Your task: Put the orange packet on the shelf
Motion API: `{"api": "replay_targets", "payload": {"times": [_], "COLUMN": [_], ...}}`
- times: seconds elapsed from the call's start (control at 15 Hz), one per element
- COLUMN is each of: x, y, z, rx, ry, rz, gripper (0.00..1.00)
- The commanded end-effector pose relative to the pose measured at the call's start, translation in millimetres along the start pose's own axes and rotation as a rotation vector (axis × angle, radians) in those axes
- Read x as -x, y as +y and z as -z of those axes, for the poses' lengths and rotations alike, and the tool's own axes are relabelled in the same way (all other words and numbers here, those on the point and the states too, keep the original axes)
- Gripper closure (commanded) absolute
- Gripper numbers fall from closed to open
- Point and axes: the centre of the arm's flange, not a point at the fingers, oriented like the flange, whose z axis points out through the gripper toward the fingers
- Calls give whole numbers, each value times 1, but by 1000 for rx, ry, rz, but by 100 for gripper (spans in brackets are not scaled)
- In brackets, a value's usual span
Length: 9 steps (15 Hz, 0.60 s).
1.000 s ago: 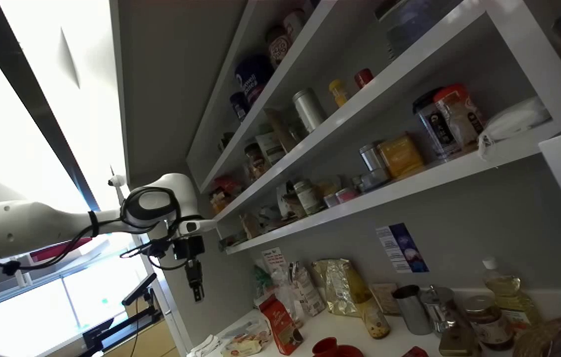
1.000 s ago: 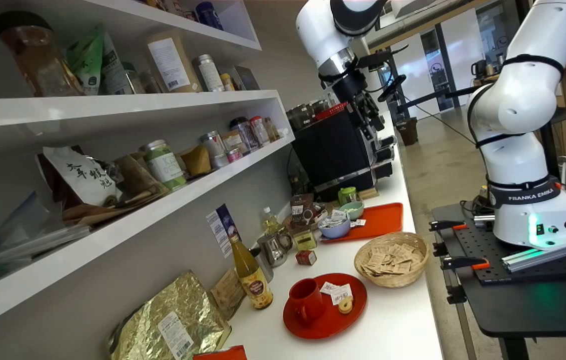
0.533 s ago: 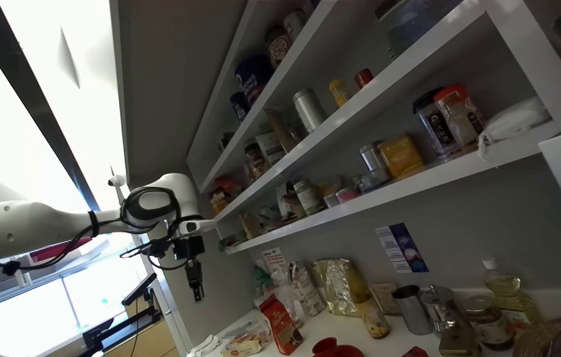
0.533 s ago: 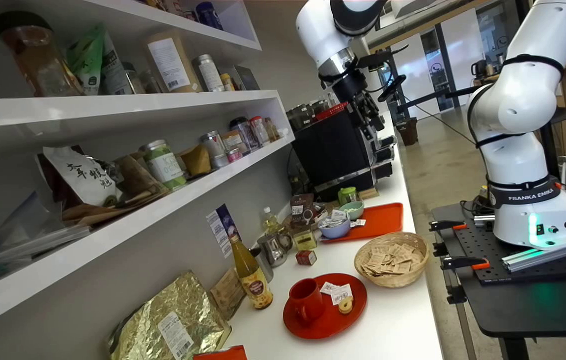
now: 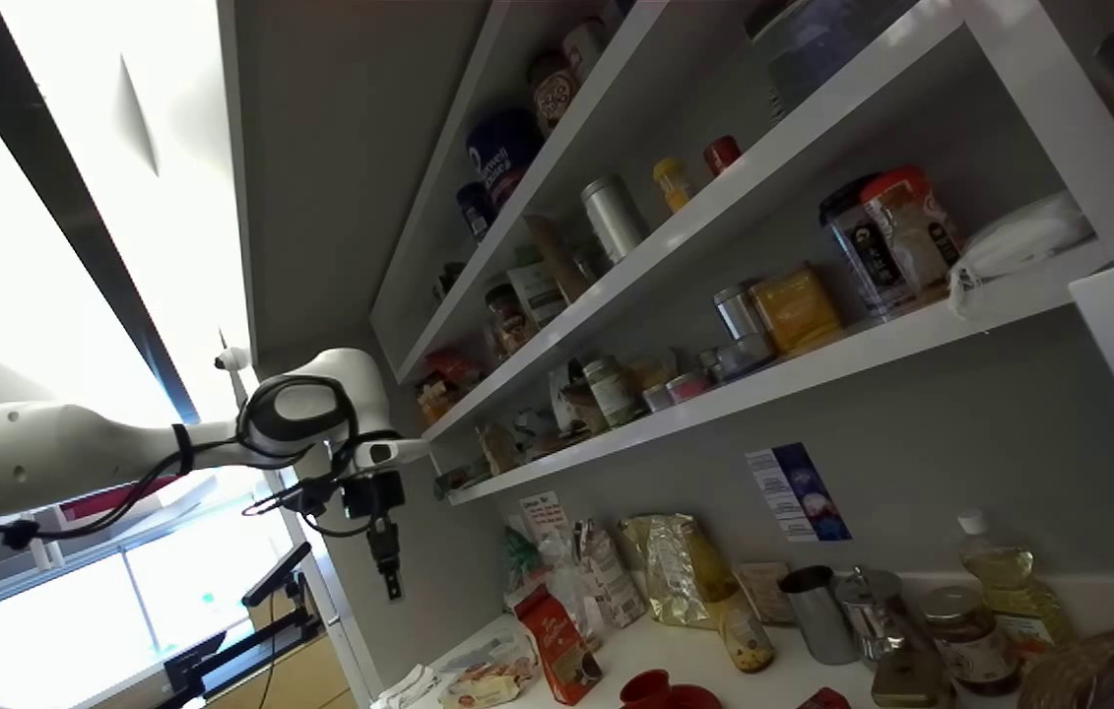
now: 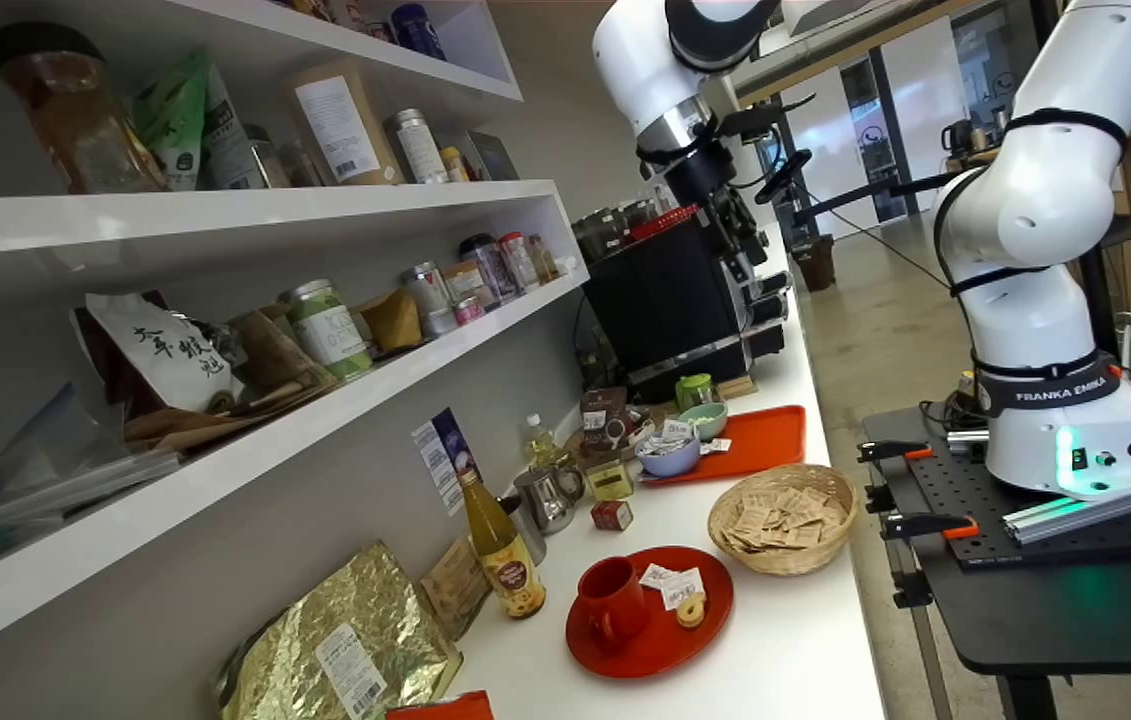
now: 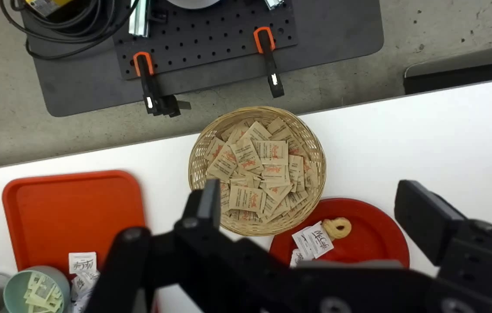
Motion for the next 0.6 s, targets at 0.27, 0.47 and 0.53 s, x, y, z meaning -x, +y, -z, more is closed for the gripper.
{"api": "replay_targets", "payload": {"times": [0.27, 0.47, 0.53], "x": [13, 11, 11], "y": [-74, -121, -137], "z": [-41, -69, -77], "rx": [-117, -163, -177], "ry": [57, 82, 85], "rz": [242, 326, 353], "gripper": [0, 0, 0]}}
